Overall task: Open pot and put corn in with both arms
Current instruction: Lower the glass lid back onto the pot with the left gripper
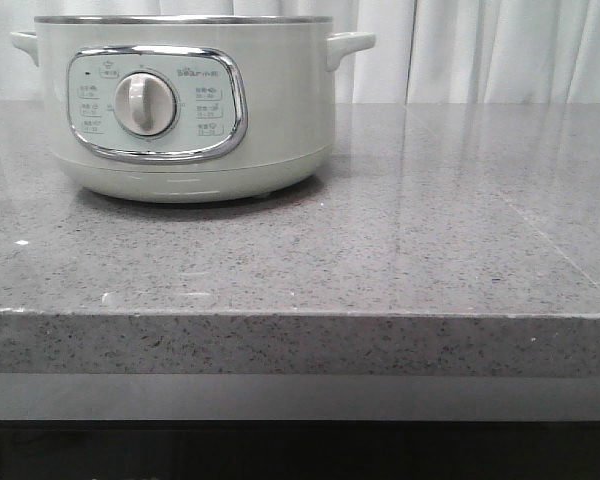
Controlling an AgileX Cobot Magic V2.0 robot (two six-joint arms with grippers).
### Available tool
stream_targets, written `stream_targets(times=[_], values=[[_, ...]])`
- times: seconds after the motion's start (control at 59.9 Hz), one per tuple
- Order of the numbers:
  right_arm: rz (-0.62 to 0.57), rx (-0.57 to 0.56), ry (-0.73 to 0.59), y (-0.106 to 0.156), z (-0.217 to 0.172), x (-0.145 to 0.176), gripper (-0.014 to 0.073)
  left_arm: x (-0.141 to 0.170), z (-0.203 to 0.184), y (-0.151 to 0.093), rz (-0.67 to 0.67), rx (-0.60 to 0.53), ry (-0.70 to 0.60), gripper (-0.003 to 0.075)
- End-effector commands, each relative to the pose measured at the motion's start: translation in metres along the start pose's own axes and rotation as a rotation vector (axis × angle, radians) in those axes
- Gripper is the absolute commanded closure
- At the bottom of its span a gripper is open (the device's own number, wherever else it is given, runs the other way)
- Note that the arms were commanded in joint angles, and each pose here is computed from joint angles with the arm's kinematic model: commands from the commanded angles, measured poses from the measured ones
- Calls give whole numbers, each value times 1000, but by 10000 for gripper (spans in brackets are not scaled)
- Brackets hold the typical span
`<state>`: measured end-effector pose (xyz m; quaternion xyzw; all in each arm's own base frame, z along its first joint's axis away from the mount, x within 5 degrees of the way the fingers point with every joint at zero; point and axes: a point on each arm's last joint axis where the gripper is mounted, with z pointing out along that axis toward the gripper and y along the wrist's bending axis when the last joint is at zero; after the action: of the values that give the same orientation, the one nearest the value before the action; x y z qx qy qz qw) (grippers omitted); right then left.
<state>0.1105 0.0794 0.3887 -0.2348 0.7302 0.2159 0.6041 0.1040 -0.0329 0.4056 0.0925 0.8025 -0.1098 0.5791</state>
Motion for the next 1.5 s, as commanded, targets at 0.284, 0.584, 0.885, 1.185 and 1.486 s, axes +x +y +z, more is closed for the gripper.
stream_targets(times=[0.284, 0.584, 0.885, 1.185, 1.486], values=[[-9, 20, -108, -1, -4, -15, 34, -46, 61, -20, -26, 121, -191, 531], [-9, 20, -108, -1, -4, -15, 34, -82, 142, -55, -1, 205, -191, 531], [-9, 20, -108, -1, -4, -15, 34, -100, 212, -68, 71, 181, -178, 531], [-9, 20, -108, -1, -4, -15, 34, -102, 244, -73, 79, 178, -217, 531], [-9, 20, -108, -1, -4, -15, 34, -90, 262, -74, 80, 175, -169, 531]])
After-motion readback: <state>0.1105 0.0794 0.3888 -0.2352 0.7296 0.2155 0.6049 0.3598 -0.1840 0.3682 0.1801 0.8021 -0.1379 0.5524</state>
